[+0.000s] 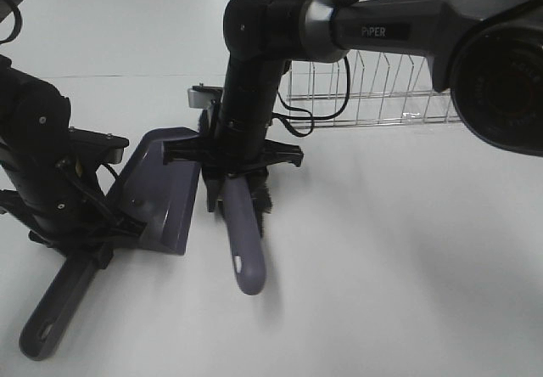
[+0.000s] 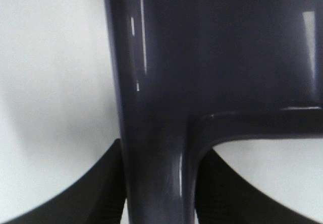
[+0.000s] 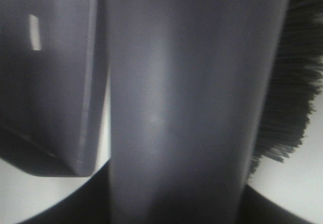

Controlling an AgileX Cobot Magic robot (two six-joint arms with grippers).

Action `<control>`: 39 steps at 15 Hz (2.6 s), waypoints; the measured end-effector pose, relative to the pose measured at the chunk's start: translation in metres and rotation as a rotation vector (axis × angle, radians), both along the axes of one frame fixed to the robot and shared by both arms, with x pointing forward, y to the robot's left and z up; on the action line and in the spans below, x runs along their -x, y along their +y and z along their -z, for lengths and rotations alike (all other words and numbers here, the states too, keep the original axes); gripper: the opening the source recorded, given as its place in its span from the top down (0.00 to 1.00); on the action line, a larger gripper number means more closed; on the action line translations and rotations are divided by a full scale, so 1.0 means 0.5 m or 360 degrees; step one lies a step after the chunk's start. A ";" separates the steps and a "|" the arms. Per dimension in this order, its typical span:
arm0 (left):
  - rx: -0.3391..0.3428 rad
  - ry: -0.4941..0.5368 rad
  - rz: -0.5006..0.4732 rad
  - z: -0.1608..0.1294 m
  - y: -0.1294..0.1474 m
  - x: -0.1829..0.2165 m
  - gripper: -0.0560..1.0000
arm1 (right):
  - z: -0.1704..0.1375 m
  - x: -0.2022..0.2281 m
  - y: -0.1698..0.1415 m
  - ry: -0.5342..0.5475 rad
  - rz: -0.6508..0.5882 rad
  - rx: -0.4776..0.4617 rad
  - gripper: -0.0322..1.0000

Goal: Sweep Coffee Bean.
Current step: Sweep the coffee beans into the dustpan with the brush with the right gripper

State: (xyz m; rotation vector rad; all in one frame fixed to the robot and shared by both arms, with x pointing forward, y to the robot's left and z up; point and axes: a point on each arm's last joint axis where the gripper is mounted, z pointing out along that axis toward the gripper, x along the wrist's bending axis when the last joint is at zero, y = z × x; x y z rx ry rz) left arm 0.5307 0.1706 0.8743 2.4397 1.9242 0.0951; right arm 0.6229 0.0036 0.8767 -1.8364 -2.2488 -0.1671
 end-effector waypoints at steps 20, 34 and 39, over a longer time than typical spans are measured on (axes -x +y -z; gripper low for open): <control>0.0002 0.0010 -0.0003 0.000 0.000 0.001 0.63 | -0.079 -0.047 -0.060 -0.0466 -0.0440 0.0578 0.66; 0.0016 0.0023 -0.0025 0.000 -0.002 0.003 0.63 | -0.012 -0.023 -0.074 -0.0322 -0.0502 0.0679 0.66; 0.0021 0.0024 -0.0031 0.000 -0.002 0.003 0.63 | 0.010 0.008 -0.029 -0.0139 -0.0481 0.0396 0.66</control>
